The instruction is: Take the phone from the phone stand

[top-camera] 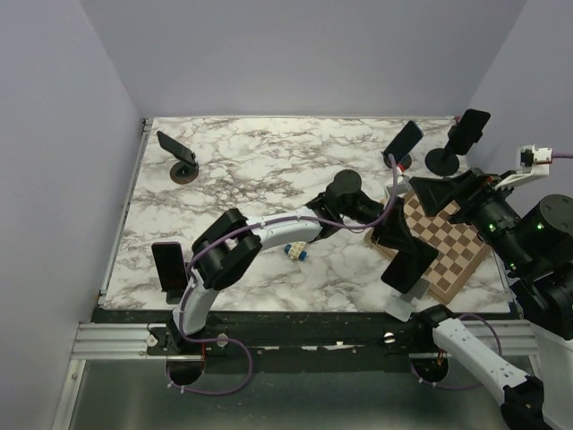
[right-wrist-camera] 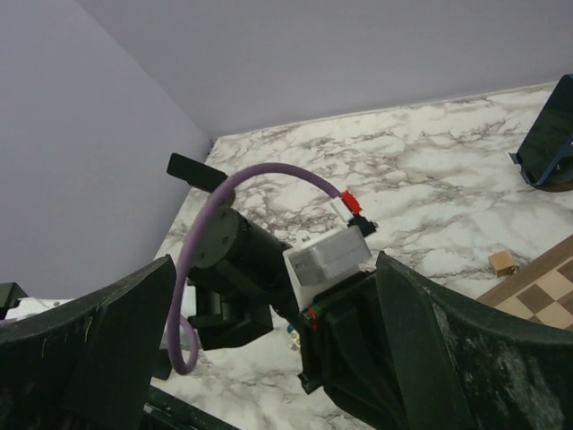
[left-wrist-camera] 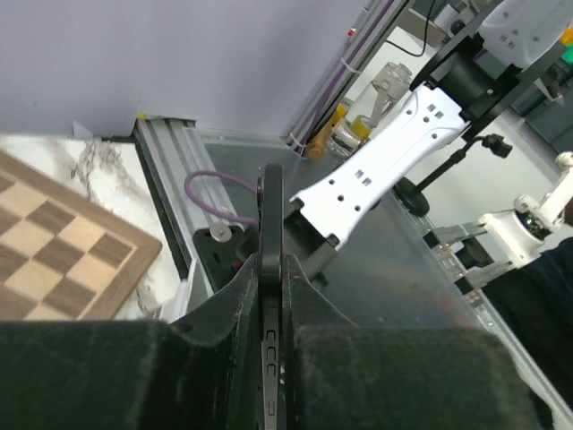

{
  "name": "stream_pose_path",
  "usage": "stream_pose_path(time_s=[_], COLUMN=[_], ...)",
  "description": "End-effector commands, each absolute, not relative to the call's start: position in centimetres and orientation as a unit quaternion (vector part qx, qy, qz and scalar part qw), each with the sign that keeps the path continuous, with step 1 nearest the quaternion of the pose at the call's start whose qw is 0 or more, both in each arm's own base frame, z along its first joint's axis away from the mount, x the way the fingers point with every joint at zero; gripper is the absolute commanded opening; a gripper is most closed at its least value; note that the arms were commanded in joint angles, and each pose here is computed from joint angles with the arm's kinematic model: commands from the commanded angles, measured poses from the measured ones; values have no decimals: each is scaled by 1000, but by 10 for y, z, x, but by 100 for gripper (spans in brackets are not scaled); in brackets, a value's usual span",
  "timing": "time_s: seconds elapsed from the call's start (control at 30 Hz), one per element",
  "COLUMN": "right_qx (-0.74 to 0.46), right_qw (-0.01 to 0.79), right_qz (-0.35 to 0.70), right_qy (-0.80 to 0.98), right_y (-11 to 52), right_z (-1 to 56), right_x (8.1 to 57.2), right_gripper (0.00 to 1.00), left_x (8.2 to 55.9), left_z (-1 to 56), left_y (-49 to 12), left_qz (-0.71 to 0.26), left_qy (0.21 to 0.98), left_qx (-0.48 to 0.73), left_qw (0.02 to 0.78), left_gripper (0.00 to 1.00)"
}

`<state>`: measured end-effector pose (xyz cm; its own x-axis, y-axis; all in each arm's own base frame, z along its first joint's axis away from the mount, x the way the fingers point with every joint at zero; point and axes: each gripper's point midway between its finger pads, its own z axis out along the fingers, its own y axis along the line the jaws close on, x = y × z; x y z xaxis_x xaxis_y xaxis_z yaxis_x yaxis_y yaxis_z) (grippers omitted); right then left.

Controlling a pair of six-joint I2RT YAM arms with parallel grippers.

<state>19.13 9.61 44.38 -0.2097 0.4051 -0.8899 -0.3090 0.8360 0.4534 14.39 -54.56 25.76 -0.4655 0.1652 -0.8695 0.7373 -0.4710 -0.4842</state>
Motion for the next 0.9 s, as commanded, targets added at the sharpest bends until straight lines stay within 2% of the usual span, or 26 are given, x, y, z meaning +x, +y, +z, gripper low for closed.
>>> stream_pose_path(time_s=[0.0, 0.13, 0.27, 0.37, 0.6, 0.77, 0.87], right_qx=[21, 21, 16, 11, 6, 4, 4], right_qw=[643, 651, 657, 655, 650, 647, 648], right_qz=[302, 304, 306, 311, 314, 322, 322], right_qy=[704, 695, 689, 688, 692, 691, 690], right_y=[100, 99, 100, 102, 104, 105, 105], right_z=[454, 458, 461, 461, 455, 453, 453], right_x=[186, 186, 185, 184, 182, 179, 178], right_gripper=[100, 100, 100, 100, 100, 100, 100], left_x=[174, 206, 253, 278, 350, 409, 446], left_z=[287, 279, 252, 241, 213, 198, 179], left_y=[-496, -454, -419, -399, -362, -357, -356], left_qz=[-703, -670, -613, -605, -532, -490, -491], left_qy=[519, 595, 708, 743, 815, 839, 846], left_qx=[440, 381, 286, 216, 75, 33, 4], left_qw=[207, 228, 203, 190, 218, 234, 207], left_gripper=[0, 0, 0, 0, 0, 0, 0])
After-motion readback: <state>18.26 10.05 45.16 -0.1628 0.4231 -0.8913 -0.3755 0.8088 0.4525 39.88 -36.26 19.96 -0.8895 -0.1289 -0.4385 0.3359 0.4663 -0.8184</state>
